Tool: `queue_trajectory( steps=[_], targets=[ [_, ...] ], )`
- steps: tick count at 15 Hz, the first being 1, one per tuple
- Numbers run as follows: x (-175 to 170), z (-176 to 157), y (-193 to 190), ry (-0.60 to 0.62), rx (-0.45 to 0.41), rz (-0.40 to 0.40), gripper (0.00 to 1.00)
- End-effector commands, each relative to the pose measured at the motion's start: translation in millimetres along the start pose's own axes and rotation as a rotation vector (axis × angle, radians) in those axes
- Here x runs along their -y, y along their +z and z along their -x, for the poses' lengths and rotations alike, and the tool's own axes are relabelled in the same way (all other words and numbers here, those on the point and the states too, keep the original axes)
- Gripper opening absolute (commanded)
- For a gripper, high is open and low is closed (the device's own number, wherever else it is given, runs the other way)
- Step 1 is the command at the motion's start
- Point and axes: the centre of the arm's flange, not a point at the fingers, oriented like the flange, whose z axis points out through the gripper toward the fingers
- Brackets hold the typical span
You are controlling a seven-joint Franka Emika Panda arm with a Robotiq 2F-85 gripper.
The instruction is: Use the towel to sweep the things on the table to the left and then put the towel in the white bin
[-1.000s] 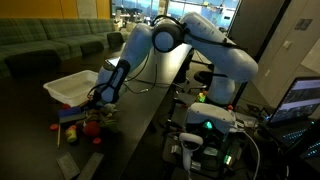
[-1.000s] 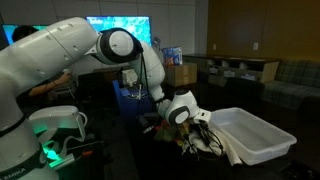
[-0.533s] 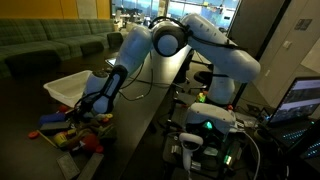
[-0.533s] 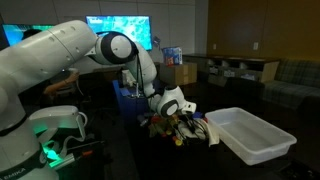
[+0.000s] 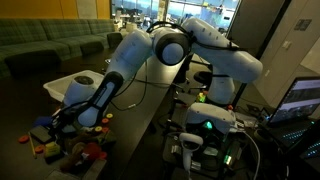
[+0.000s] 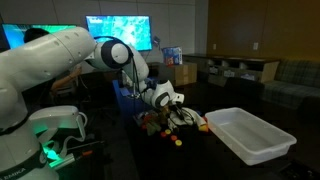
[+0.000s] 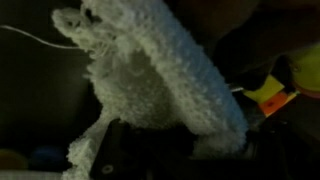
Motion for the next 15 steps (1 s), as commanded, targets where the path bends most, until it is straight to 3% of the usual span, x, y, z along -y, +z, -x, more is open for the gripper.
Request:
queue_trajectory(
  steps=[1,5,10,15],
  targets=[
    [31.0,-21.8,-3.8,-0.007,-0.022,-0.053,0.00],
    [19.5,-30.3,-48.6,-0.016,-0.020,-0.102,0.00],
    [-27.5,-30.6,-119.0,-0.011,-0.009,-0.172,0.00],
    [-99.1,-21.5,-161.9,0.072,0.000,-0.116,0.00]
  ],
)
